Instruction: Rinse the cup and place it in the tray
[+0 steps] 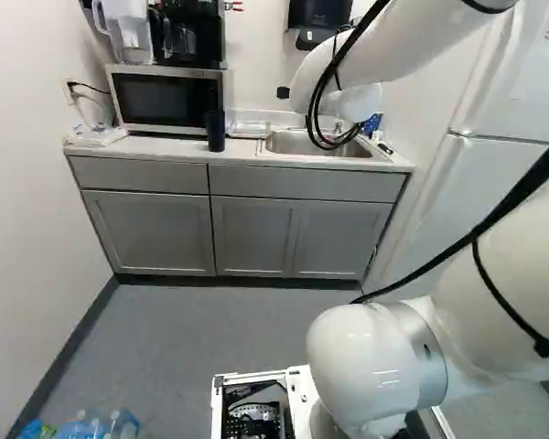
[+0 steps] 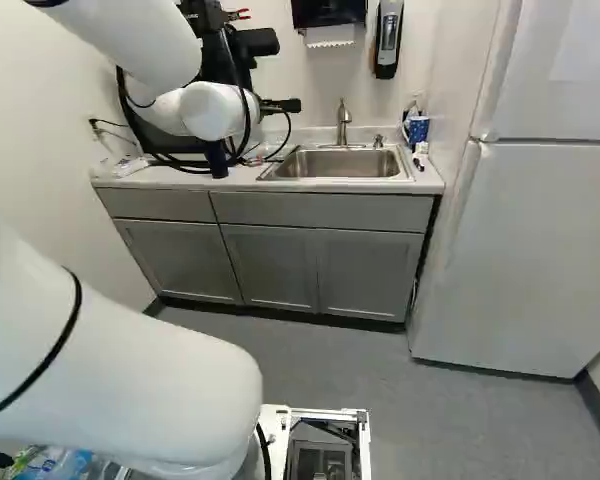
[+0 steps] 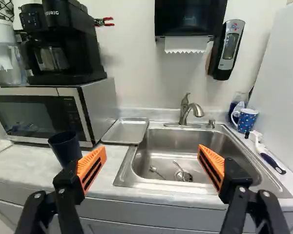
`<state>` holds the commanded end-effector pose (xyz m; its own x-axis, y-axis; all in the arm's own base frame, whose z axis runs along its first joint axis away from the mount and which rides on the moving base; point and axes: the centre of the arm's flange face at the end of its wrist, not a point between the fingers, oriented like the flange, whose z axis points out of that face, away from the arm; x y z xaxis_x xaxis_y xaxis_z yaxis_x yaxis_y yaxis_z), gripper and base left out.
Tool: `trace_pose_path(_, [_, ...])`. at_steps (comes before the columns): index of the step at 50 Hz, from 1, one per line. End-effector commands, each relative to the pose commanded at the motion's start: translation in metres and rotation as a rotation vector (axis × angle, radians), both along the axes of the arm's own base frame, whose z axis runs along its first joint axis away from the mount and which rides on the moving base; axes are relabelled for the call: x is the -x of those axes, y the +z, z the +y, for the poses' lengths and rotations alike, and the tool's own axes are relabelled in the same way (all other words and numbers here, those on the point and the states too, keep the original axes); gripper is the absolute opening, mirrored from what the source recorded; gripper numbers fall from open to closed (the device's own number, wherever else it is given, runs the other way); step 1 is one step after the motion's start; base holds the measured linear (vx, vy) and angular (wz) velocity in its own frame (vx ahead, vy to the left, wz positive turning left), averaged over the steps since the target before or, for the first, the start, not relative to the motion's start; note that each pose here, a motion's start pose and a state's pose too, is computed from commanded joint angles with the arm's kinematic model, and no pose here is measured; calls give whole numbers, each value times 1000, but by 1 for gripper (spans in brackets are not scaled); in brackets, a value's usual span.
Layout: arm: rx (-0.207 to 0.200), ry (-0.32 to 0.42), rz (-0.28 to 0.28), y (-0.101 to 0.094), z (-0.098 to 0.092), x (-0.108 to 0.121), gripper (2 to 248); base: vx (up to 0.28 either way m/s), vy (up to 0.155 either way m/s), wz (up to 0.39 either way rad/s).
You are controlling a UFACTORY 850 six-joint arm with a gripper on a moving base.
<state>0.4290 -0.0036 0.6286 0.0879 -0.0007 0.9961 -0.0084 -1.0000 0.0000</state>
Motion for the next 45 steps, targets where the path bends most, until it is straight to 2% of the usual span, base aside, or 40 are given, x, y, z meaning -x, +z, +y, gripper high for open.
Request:
trace_pose_path(20, [0,0,0,0,0,0,247,153,-76,8])
trace_pose_path(45, [0,0,0,0,0,0,247,124,-127,6])
